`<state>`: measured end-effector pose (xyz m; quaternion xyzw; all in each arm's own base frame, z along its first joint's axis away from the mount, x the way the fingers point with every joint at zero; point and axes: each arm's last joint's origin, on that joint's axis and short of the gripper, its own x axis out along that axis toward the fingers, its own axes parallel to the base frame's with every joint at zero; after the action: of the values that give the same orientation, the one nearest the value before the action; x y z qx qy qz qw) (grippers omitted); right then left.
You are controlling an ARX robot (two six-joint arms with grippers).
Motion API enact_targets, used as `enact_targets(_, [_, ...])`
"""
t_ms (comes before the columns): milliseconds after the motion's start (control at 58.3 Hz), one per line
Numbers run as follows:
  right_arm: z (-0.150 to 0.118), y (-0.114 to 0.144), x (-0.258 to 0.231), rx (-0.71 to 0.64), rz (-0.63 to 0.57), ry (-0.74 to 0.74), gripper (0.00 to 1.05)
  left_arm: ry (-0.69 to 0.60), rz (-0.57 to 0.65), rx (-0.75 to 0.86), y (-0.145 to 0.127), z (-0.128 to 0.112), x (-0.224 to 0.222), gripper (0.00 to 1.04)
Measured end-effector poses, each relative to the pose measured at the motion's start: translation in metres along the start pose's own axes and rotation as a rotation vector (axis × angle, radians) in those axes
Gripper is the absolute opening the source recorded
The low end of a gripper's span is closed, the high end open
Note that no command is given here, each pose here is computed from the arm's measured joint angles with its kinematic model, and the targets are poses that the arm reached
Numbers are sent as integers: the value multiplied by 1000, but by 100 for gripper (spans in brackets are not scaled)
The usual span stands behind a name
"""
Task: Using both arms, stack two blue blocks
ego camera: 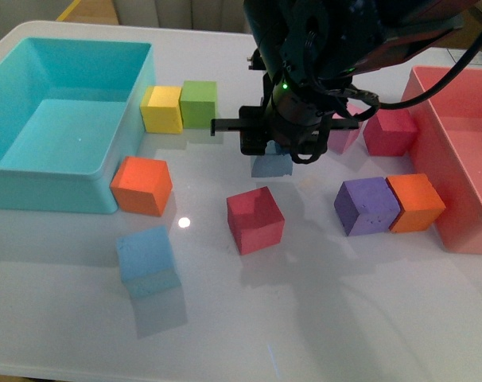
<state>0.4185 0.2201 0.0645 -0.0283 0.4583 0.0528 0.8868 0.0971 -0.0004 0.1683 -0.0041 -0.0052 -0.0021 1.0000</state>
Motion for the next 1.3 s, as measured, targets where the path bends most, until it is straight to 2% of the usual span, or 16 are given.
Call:
enact_targets(394, [-2, 2, 34, 0, -49, 36, 34, 0, 0, 0, 0, 0, 0, 96])
enact_targets(686, [-3, 1, 39, 3, -49, 37, 33, 0, 0, 0, 0, 0, 0, 96])
enact_targets(977, [-10, -6, 39, 4, -33, 17, 77, 0, 0, 0, 0, 0, 0, 96])
enact_targets(1080, [-9, -13, 29, 13, -15, -9, 97, 0, 0, 0, 0, 0, 0, 96])
enact_targets(1303, [12, -27, -14, 55, 55, -143, 96, 0, 0, 0, 0, 0, 0, 96])
